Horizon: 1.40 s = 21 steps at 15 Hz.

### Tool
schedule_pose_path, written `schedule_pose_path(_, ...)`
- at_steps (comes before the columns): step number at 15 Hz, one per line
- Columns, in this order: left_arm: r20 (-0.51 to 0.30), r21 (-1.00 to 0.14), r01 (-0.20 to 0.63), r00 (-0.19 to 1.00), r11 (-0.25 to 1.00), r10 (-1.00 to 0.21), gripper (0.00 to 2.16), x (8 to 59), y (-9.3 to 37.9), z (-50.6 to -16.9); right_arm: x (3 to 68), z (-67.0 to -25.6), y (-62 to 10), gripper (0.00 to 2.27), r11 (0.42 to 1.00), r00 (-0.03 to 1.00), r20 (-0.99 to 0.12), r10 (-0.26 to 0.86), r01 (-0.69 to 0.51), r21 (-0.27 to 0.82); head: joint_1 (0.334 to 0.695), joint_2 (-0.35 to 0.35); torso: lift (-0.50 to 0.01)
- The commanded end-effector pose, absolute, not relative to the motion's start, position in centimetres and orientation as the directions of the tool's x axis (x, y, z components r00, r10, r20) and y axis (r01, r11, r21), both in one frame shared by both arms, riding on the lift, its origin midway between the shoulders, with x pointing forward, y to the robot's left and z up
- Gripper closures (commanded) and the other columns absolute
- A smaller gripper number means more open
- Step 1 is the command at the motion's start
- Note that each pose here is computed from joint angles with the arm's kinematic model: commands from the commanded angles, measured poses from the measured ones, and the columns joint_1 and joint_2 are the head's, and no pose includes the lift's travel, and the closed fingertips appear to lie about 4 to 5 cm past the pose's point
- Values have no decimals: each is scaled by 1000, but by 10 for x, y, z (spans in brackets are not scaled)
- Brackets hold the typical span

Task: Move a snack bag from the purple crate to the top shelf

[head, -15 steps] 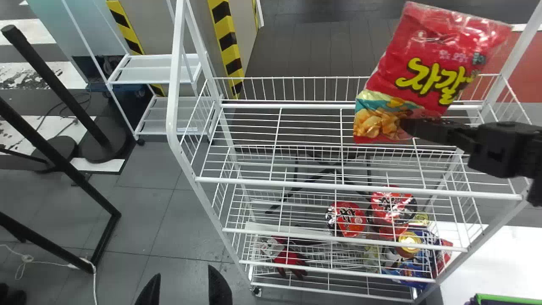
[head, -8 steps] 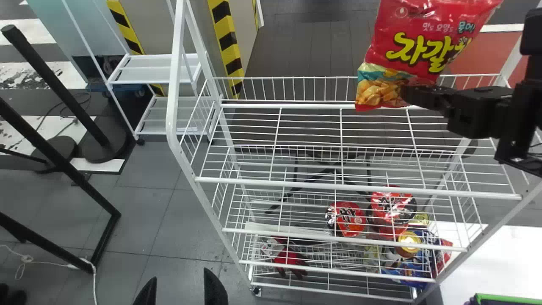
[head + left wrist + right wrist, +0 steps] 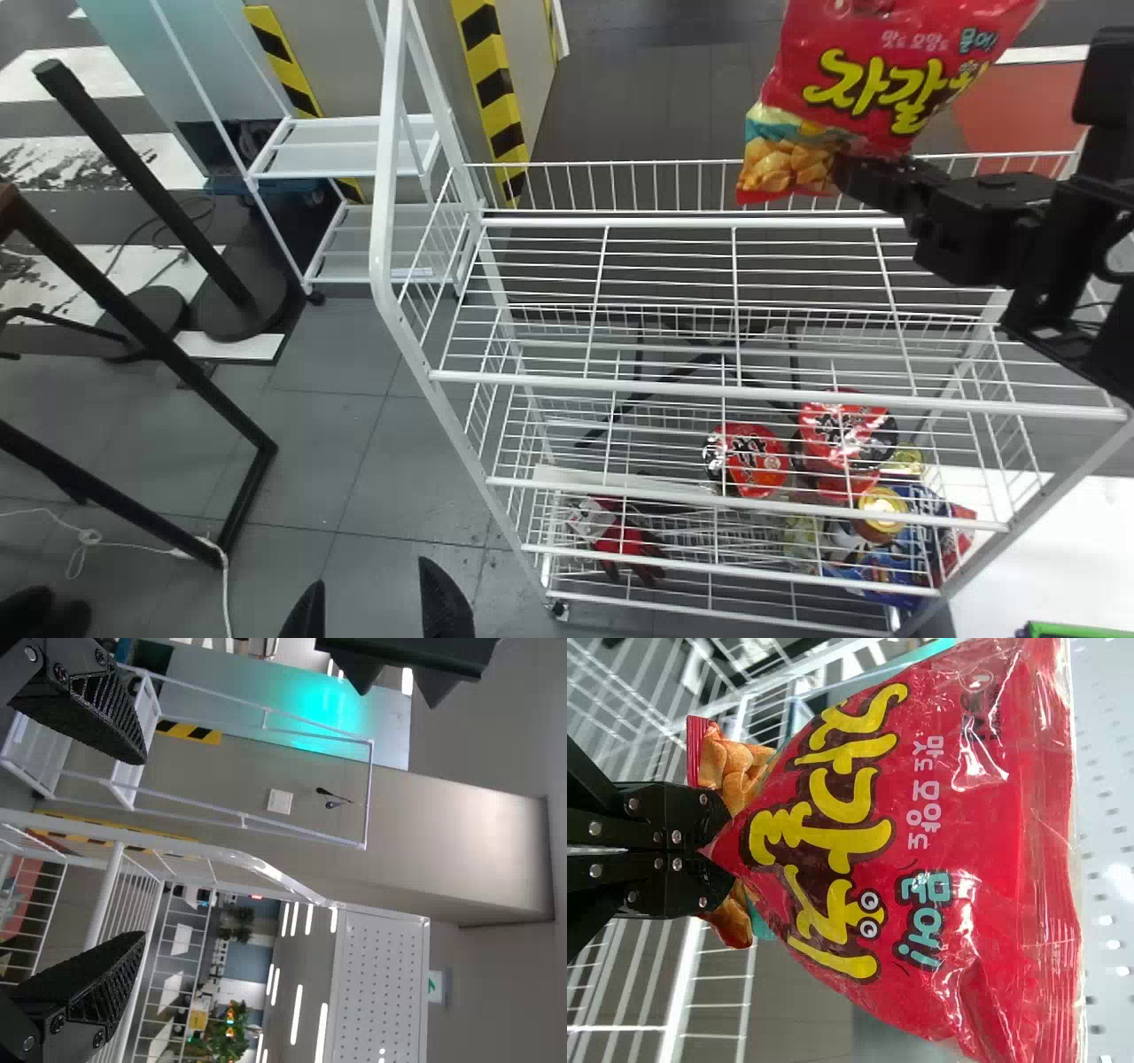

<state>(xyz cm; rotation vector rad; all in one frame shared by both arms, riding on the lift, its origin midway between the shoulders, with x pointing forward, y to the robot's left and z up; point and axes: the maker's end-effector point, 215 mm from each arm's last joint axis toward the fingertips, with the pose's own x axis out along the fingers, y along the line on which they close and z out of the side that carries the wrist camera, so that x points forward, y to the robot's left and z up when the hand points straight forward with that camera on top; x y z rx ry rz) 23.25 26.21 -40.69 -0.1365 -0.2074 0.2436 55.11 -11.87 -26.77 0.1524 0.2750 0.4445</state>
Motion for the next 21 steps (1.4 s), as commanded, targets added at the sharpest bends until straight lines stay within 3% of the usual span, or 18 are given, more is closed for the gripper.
schedule_pose_path(1, 193, -163, -226, 947, 960, 255, 124, 231, 263, -406, 554, -273, -106, 1686, 885, 868, -202, 453, -410, 221, 695, 201, 0)
schedule_pose_path(6, 202, -165, -223, 946, 961, 254, 124, 228, 263, -404, 557, -295, -78, 1686, 867, 865, -148, 479, -440, 232, 695, 241, 0)
schedule_pose_path(11, 211, -169, -223, 943, 960, 257, 124, 224, 264, -403, 567, -332, -55, 1686, 863, 852, -184, 490, -445, 239, 695, 280, 0)
schedule_pose_path(17, 214, -159, -233, 941, 959, 264, 124, 225, 271, -404, 584, -347, -24, 1686, 838, 832, -184, 523, -461, 293, 695, 314, 0)
schedule_pose_path(21, 217, -160, -240, 938, 957, 271, 124, 227, 278, -403, 594, -369, -8, 1686, 852, 830, -230, 508, -445, 275, 695, 337, 0)
